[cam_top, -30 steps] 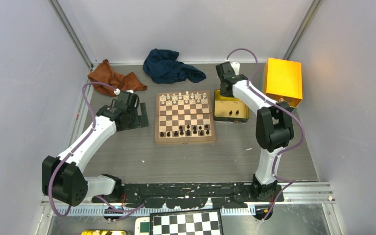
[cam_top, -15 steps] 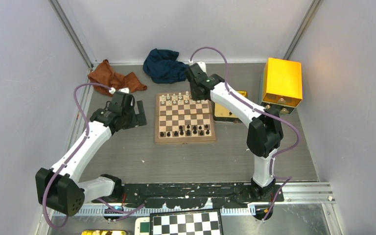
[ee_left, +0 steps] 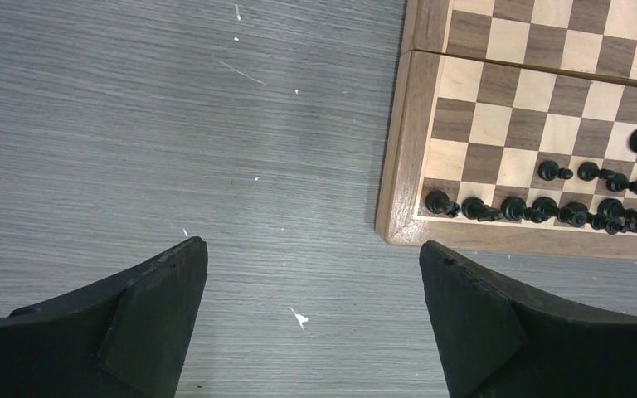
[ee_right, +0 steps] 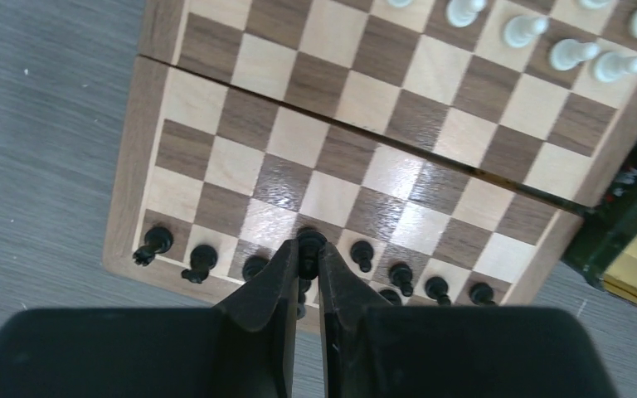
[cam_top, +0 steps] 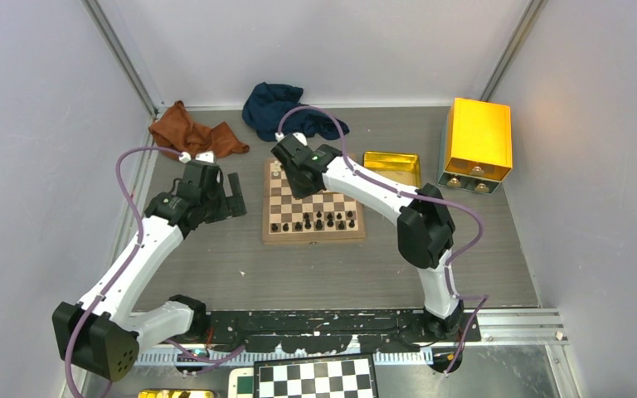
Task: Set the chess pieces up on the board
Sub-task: Place the chess piece on the chessboard.
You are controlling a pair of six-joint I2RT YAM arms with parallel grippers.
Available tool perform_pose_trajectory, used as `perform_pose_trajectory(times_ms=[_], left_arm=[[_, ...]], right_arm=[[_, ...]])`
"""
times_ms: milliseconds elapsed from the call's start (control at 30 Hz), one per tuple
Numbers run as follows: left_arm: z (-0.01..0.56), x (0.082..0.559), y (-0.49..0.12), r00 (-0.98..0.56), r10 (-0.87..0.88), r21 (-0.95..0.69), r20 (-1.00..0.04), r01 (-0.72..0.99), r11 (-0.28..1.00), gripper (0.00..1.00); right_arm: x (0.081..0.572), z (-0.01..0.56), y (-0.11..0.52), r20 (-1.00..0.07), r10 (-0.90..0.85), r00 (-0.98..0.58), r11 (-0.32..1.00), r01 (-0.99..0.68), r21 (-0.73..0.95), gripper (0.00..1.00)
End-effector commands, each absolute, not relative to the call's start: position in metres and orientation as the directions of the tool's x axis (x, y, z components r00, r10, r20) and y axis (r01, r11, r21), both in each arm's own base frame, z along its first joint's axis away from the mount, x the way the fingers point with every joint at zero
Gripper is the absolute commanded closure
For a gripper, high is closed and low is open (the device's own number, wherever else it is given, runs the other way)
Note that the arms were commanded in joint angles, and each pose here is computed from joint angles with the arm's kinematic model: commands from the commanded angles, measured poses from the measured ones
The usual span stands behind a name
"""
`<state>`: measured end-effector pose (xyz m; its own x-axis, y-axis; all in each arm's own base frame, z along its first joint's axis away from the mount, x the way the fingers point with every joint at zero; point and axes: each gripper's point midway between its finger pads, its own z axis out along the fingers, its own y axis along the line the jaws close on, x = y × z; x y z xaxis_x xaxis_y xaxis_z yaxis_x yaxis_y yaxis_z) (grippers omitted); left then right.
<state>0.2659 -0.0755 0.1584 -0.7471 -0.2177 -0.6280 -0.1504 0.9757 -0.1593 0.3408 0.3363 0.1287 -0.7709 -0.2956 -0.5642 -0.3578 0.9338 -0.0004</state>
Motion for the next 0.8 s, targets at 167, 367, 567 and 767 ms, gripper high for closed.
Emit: perform_pose_trajectory(times_ms=[167, 367, 567, 767], left_arm=[[0.165, 0.262, -0.074, -0.726, -0.232, -0.181, -0.647, -0.149, 0.972, 0.00], [0.164, 0.261, -0.074, -0.727, -0.230, -0.179, -0.646, -0.149, 0.973, 0.00], [0.162, 0.263, -0.073, -0.731, -0.226, -0.171, -0.644, -0.150, 0.974, 0.00], [0.160, 0.263, -0.073, -0.735, -0.224, -0.166, -0.640, -0.152, 0.974, 0.00]], right_arm=[[0.324, 0.128, 0.373, -0.556, -0.335, -0.760, 0.902, -0.429, 0.042, 0.99], [0.319, 0.117, 0.377, -0.535, -0.357, -0.766, 0.895, -0.444, 0.037, 0.99], [0.315, 0.102, 0.375, -0.505, -0.376, -0.777, 0.893, -0.448, 0.024, 0.99], [0.313, 0.090, 0.375, -0.482, -0.389, -0.785, 0.890, -0.455, 0.024, 0.99]])
